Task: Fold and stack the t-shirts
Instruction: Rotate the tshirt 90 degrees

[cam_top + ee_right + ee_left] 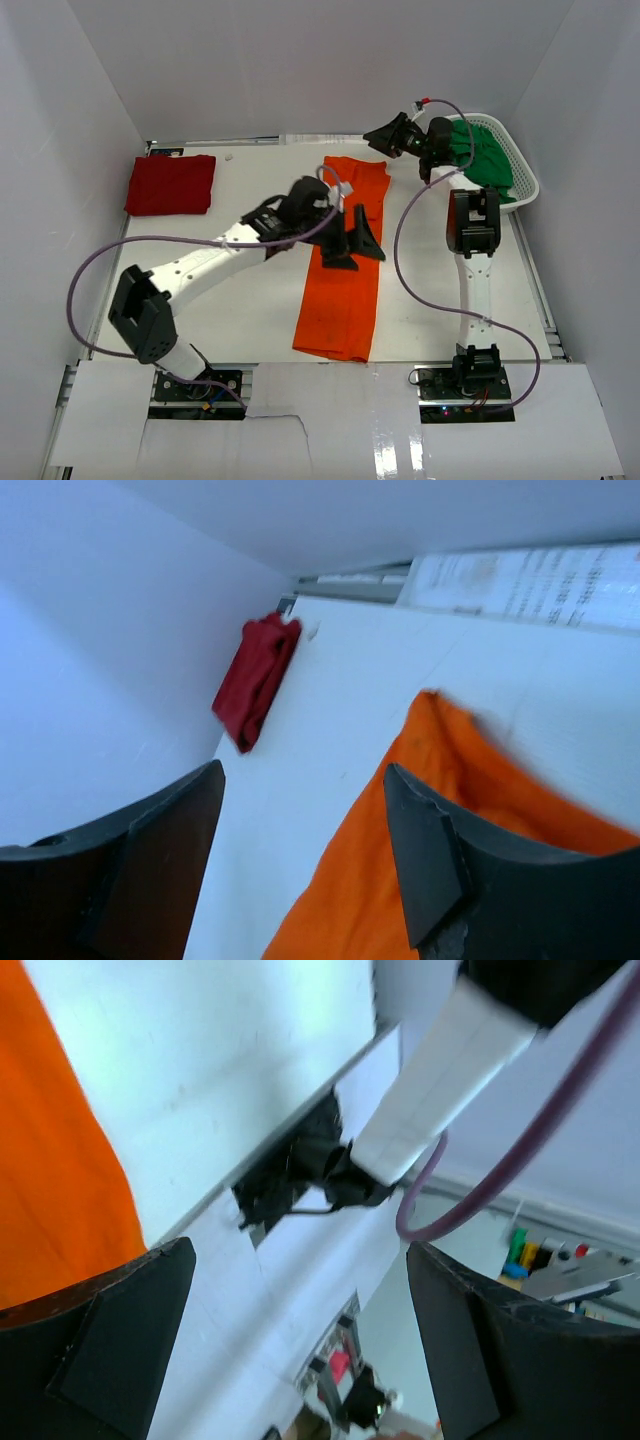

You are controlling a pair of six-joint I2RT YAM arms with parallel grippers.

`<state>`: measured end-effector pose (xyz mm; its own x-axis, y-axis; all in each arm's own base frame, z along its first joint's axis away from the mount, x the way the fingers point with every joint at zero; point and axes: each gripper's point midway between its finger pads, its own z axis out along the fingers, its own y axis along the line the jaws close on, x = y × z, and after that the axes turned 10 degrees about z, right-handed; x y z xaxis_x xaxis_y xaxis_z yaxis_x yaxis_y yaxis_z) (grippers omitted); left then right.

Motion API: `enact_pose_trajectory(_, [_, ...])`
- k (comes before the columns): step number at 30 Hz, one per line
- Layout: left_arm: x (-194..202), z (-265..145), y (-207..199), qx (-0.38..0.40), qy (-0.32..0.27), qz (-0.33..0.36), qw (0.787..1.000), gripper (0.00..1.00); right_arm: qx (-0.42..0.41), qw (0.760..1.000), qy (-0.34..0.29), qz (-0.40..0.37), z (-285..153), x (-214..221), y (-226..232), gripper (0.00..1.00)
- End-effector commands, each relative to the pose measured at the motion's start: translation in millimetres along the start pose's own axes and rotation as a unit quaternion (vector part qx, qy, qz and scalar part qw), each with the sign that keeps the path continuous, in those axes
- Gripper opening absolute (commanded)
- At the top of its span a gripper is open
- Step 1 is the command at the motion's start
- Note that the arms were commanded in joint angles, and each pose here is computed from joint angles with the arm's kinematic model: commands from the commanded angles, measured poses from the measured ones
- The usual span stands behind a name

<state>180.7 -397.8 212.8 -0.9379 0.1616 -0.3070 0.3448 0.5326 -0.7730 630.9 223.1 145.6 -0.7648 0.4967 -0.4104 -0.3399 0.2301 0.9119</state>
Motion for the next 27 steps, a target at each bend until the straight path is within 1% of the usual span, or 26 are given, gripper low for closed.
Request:
enact_pose_trajectory(1, [-47,-69,10,-0.005,-0.079,0.028,0.997,0.98,-0.119,0.987,-0.003,-0.111,-45,-28,155,0.71])
enact_pose_trajectory(2, [-62,-84,28,-0.011,-0.098,0.017,0.995,0.98,-0.117,0.986,0.005,-0.117,-55,-19,161,0.71])
enact_pose_trajectory(3, [-61,-88,47,-0.023,-0.1,0.022,0.994,0.98,-0.104,0.989,0.011,-0.107,-73,3,167,0.71])
enact_pose_trajectory(4, [-62,-95,55,-0.028,-0.109,0.027,0.993,0.98,-0.089,0.991,0.019,-0.097,-82,17,165,0.71])
enact_pose_trajectory(5, [-68,-104,70,-0.038,-0.12,0.027,0.992,0.98,-0.071,0.99,0.024,-0.116,-91,30,162,0.71])
enact_pose_trajectory(6, [-65,-105,87,-0.055,-0.118,0.047,0.99,0.98,-0.052,0.992,0.033,-0.114,-108,53,168,0.71])
enact_pose_trajectory(7, [-62,-107,97,-0.07,-0.115,0.05,0.99,0.98,-0.032,0.992,0.039,-0.119,-115,66,165,0.71])
enact_pose_trajectory(8, [-65,-111,110,-0.084,-0.12,0.051,0.988,0.98,0.027,0.991,0.05,-0.125,-122,86,146,0.73])
enact_pose_trajectory(9, [-61,-110,121,-0.095,-0.114,0.062,0.987,0.98,0.05,0.987,0.05,-0.142,-137,104,156,0.74])
enact_pose_trajectory(10, [-61,-111,126,-0.099,-0.113,0.065,0.987,0.98,0.076,0.984,0.052,-0.154,-143,117,154,0.77])
enact_pose_trajectory(11, [-62,-114,133,-0.107,-0.117,0.065,0.985,0.98,0.132,0.978,0.061,-0.147,-149,138,144,0.83])
enact_pose_trajectory(12, [-63,-114,138,-0.115,-0.119,0.068,0.984,0.98,0.141,0.967,0.056,-0.203,-159,144,163,0.89])
enact_pose_trajectory(14, [-66,-123,138,-0.127,-0.134,0.09,0.979,0.98,0.206,0.948,0.062,-0.236,-170,171,161,0.94])
enact_pose_trajectory(15, [-68,-127,139,-0.139,-0.144,0.097,0.975,0.98,0.198,0.936,0.058,-0.284,-182,178,182,0.86])
enact_pose_trajectory(16, [-68,-129,140,-0.144,-0.151,0.11,0.972,0.98,0.21,0.931,0.069,-0.29,-192,198,171,0.8])
enact_pose_trajectory(17, [-68,-134,137,-0.145,-0.161,0.12,0.969,0.98,0.212,0.928,0.058,-0.3,-201,201,168,0.92])
enact_pose_trajectory(18, [-67,-135,137,-0.148,-0.163,0.126,0.967,0.98,0.21,0.927,0.013,-0.312,-213,194,180,0.91])
enact_pose_trajectory(19, [-66,-136,139,-0.151,-0.162,0.13,0.966,0.98,0.231,0.935,-0.001,-0.269,-222,202,169,0.9])
enact_pose_trajectory(20, [-59,-133,143,-0.15,-0.152,0.133,0.968,0.98,0.248,0.937,-0.002,-0.247,-235,218,143,0.9])
enact_pose_trajectory(21, [-55,-132,144,-0.148,-0.147,0.132,0.969,0.98,0.251,0.942,0.018,-0.222,-240,227,137,0.9])
enact_pose_trajectory(22, [-49,-130,144,-0.142,-0.136,0.129,0.972,0.98,0.253,0.944,0.052,-0.206,-242,241,133,0.98])
enact_pose_trajectory(23, [-41,-127,150,-0.143,-0.125,0.122,0.974,0.98,0.272,0.941,0.078,-0.188,-240,245,132,0.83])
enact_pose_trajectory(24, [-35,-125,153,-0.142,-0.118,0.115,0.976,0.98,0.29,0.935,0.1,-0.177,-243,256,128,0.81])
enact_pose_trajectory(25, [-28,-122,155,-0.136,-0.108,0.107,0.979,0.98,0.304,0.931,0.131,-0.157,-248,278,126,0.82])
enact_pose_trajectory(26, [-14,-115,163,-0.132,-0.09,0.087,0.983,0.98,0.322,0.926,0.122,-0.153,-255,284,121,0.87])
enact_pose_trajectory(27, [-5,-111,168,-0.129,-0.077,0.071,0.986,0.98,0.312,0.929,0.131,-0.15,-254,297,125,0.9])
